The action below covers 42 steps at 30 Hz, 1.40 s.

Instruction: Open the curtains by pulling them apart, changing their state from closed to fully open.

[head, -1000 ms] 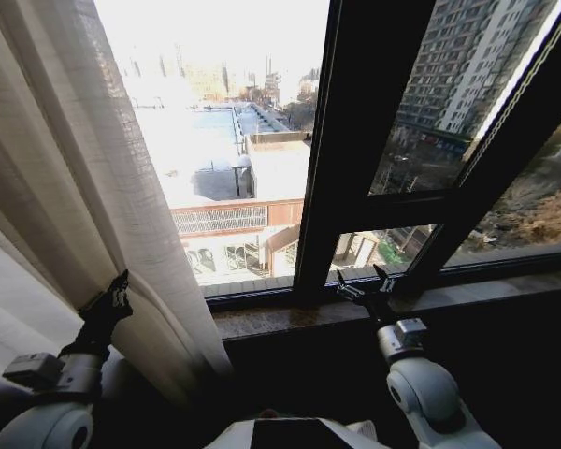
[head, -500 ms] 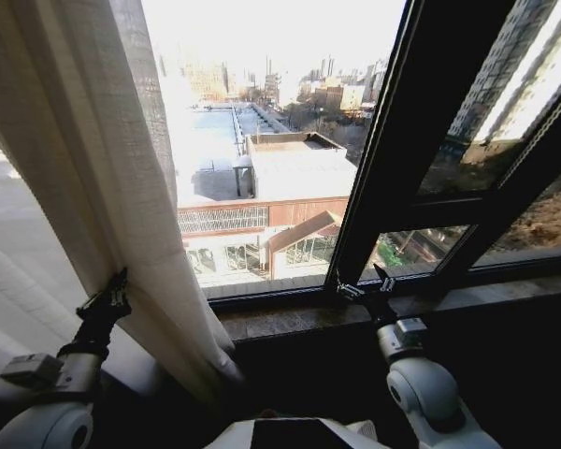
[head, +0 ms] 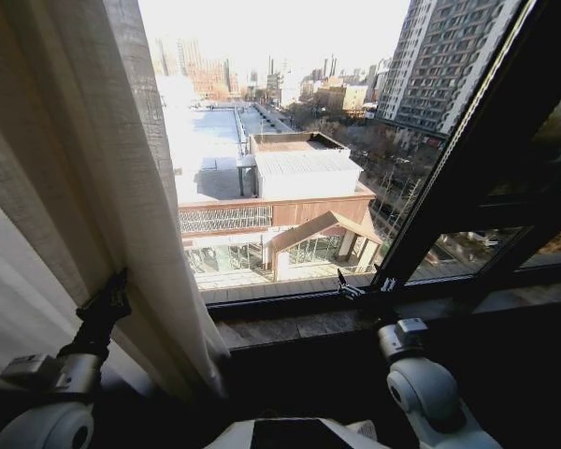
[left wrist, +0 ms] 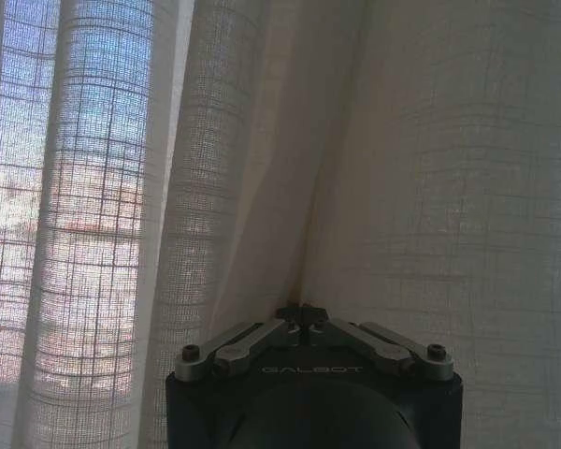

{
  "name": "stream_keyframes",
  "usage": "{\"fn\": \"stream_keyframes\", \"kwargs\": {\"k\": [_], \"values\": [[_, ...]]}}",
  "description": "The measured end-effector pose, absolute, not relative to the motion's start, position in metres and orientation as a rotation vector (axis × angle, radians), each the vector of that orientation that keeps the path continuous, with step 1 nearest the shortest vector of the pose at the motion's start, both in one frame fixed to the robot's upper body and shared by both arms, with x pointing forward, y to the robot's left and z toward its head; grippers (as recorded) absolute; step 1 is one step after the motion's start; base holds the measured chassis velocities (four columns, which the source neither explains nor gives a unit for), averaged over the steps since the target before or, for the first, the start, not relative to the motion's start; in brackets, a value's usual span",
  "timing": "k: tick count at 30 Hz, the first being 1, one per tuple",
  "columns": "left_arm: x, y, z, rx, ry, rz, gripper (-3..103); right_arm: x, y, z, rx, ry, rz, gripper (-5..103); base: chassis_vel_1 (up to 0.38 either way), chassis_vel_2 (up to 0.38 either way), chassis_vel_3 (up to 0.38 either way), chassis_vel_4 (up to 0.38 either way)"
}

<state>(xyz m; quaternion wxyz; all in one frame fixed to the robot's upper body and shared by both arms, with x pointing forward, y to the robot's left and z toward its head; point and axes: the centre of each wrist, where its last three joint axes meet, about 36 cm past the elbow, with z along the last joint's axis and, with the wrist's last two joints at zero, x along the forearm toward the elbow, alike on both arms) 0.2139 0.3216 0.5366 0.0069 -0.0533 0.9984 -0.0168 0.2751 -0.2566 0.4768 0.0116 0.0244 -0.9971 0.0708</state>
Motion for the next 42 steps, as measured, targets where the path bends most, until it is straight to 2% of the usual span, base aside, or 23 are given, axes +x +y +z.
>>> {"fn": "stream_keyframes", "kwargs": {"k": [25,29,32,34,40,42], "values": [[0.213,0.322,0.536,-0.163,3.131,-0.054,0,0.275,-0.252,0.475,0.089,-3.103,0.208,100,-0.008,-0.014,0.001,0.009],[0.215,0.321,0.537,-0.243,3.121,-0.062,0,0.275,-0.252,0.474,0.092,-3.102,0.209,100,0.000,0.000,0.000,0.000],[0.219,0.321,0.540,-0.444,3.090,-0.032,0,0.276,-0.252,0.474,0.093,-3.101,0.210,100,0.000,0.000,0.000,0.000],[0.221,0.323,0.543,-0.679,3.053,-0.022,0,0.276,-0.252,0.473,0.096,-3.098,0.213,100,0.000,0.000,0.000,0.000],[0.220,0.336,0.552,-0.959,2.975,0.014,0,0.278,-0.249,0.471,0.118,-3.097,0.210,100,0.000,0.000,0.000,0.000],[0.220,0.347,0.555,-1.158,2.900,0.009,0,0.280,-0.245,0.470,0.137,-3.097,0.210,100,0.000,0.000,0.000,0.000]]}}
